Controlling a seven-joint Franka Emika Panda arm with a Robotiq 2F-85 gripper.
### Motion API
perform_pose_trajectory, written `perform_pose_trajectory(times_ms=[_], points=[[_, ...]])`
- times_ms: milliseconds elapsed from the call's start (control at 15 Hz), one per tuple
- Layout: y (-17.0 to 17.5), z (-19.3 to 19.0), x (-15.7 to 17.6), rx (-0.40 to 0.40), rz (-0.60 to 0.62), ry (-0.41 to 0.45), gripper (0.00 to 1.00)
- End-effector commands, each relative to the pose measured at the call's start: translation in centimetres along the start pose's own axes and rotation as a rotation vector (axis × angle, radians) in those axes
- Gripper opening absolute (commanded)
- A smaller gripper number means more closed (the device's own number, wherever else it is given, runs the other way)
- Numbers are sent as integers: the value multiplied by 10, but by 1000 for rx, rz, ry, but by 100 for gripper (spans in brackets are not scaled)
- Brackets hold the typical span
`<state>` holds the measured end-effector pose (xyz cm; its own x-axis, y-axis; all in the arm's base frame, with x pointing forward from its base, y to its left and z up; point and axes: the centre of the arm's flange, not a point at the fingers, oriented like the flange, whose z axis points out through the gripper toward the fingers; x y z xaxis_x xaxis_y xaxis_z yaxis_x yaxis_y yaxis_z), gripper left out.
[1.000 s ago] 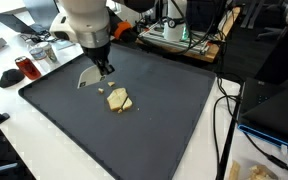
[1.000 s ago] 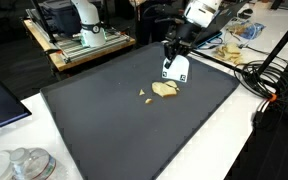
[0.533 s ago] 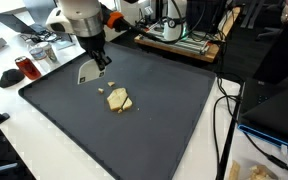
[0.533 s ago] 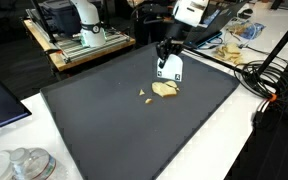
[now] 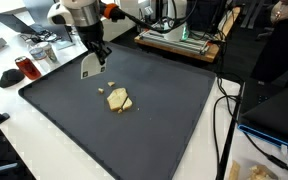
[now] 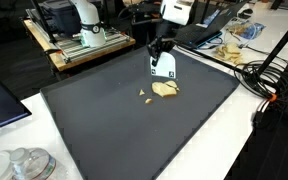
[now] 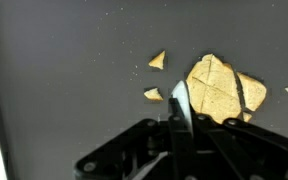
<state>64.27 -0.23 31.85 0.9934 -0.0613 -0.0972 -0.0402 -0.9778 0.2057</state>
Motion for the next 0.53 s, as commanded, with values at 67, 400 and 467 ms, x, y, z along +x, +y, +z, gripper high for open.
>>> perform_pose_trajectory(times_ms=[67,400,467], points=[[24,-7,-30,75,-104,-9,1],[44,-17,-61,66,-278,-42,1],[47,-18,-67,65,-320,-35,1]])
